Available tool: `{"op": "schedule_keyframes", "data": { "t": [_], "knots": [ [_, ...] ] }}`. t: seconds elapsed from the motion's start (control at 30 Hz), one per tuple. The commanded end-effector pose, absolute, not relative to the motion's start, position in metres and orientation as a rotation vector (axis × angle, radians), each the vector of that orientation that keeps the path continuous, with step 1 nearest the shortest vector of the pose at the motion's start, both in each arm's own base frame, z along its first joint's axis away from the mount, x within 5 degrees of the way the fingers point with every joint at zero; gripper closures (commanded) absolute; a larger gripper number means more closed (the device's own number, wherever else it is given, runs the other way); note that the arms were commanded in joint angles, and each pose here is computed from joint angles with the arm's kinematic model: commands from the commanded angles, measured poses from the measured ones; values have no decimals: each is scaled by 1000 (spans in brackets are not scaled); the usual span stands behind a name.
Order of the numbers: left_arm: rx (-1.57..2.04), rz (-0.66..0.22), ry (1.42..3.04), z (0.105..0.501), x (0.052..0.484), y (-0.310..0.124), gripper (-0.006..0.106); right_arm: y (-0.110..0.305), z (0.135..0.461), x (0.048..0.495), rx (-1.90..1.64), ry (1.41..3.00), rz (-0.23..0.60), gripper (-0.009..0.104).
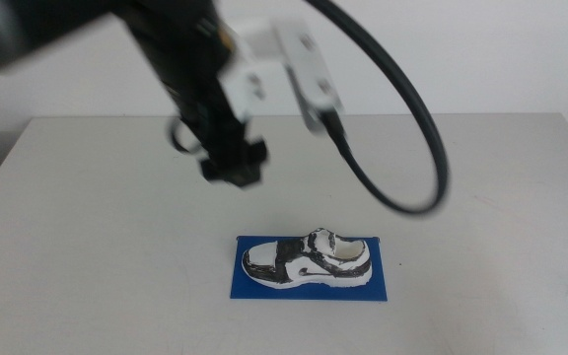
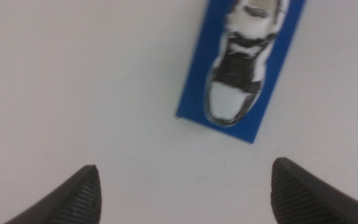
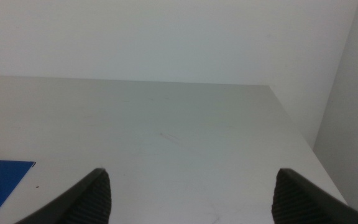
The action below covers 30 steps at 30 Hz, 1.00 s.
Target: Use one arm to grab the shoe from the table and place it on the mat.
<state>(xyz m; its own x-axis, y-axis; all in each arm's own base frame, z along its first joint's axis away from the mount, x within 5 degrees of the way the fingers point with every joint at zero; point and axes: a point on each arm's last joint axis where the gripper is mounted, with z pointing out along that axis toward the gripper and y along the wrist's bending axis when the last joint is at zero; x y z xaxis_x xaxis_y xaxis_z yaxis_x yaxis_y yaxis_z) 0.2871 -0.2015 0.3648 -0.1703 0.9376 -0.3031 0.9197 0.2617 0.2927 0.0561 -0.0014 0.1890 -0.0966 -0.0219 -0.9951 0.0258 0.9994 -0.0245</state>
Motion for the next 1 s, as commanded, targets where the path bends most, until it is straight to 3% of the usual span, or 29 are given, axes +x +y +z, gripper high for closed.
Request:
{"op": "schedule_keyframes", "data": {
  "t": [0.0, 0.43, 0.57, 0.8, 0.97],
  "knots": [
    [1573, 17, 2133, 406, 262, -173, 7, -2, 201, 55, -8, 1558, -65, 29],
    [1048, 119, 2163, 474, 224, -72, 7, -2, 201, 55, -8, 1558, -65, 29],
    [890, 170, 2091, 482, 200, -44, 7, -2, 201, 55, -8, 1558, -65, 29],
    [646, 303, 1824, 457, 164, -16, 7, -2, 201, 55, -8, 1558, -65, 29],
    [504, 312, 1627, 416, 134, -12, 7, -2, 201, 55, -8, 1558, -65, 29]
  ]
}}
